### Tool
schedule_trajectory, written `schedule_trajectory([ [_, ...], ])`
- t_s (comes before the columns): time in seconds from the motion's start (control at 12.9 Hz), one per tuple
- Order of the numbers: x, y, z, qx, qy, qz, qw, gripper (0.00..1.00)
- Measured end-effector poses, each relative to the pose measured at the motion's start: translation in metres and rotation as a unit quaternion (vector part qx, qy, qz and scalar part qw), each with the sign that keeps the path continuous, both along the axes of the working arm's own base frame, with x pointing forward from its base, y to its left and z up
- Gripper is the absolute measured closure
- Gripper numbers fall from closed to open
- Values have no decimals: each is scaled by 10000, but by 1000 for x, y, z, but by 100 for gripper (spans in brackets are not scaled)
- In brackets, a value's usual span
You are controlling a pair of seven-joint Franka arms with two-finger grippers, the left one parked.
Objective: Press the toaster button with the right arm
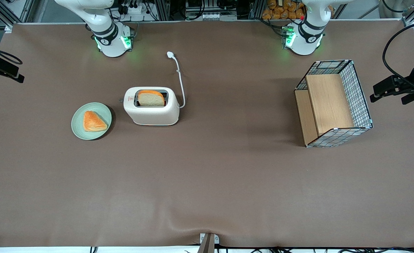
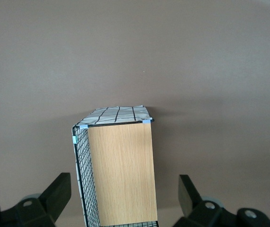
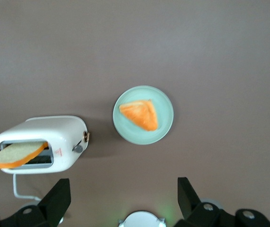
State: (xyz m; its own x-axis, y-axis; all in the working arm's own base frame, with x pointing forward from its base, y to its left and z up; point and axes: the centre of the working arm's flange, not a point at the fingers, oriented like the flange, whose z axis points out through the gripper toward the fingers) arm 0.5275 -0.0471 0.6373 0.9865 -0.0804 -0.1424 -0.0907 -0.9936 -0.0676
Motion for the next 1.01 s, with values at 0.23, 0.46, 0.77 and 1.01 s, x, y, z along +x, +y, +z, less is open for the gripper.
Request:
schedule_trajectory([
  [0.23, 13, 3, -52, 537, 711, -41, 9960, 0],
  [0.46, 24, 15, -108, 909, 1287, -13, 9875, 0],
  [0.77, 22, 37, -182, 1521, 1840, -109, 9710, 0],
  [1.01, 16, 73, -225, 1707, 2193, 18, 9606, 0],
])
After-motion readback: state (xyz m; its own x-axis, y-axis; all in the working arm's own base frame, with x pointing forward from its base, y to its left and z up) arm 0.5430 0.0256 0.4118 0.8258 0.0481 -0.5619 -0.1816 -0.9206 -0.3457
